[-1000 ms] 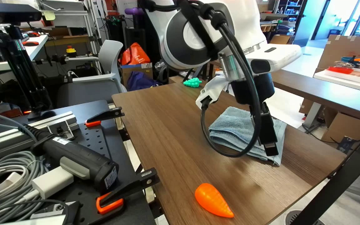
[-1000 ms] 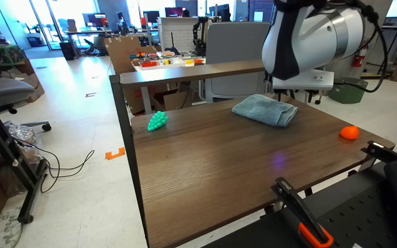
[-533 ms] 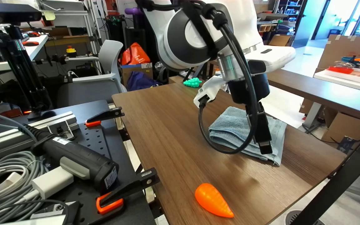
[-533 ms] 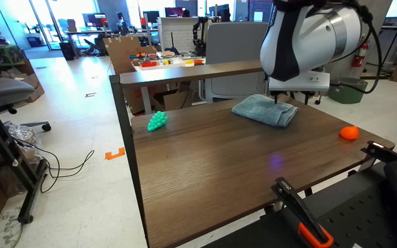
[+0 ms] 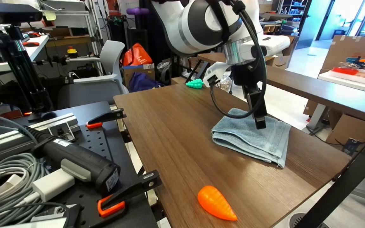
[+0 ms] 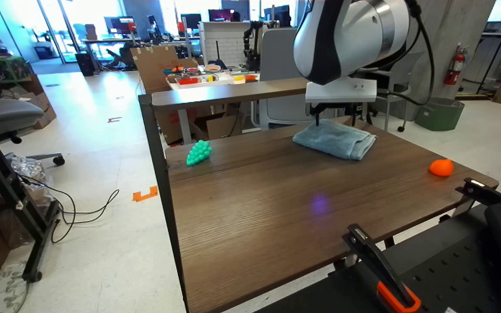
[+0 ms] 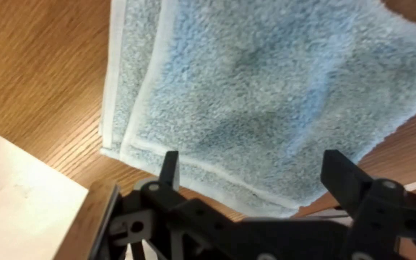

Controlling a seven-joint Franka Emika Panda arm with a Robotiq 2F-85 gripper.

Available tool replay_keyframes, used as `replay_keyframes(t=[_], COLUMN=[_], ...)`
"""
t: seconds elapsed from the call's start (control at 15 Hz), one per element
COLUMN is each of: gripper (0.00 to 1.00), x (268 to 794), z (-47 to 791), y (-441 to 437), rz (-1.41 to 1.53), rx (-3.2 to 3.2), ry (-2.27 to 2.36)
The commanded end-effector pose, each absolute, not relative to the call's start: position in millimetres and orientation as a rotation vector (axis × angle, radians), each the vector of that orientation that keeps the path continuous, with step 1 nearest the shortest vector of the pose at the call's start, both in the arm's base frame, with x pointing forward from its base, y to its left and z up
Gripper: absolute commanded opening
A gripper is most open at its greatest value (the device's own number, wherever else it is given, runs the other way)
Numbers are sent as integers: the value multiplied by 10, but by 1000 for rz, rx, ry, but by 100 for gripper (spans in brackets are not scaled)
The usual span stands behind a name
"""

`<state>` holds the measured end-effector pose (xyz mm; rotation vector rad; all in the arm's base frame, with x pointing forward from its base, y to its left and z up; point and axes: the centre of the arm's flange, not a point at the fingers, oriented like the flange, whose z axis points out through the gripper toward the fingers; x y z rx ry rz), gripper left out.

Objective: Use the towel to wipe the table

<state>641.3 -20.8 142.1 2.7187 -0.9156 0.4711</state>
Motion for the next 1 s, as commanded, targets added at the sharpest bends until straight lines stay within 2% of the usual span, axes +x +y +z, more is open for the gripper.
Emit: replay_keyframes(t=[0.0, 0.2, 0.93], gripper=[100, 100, 100], x=[6584, 6543, 6580], z=[1114, 810, 584], y=[-126, -96, -680], rz=[298, 168, 240], rx=[2795, 2787, 2543], ry=[-955, -1007, -1233])
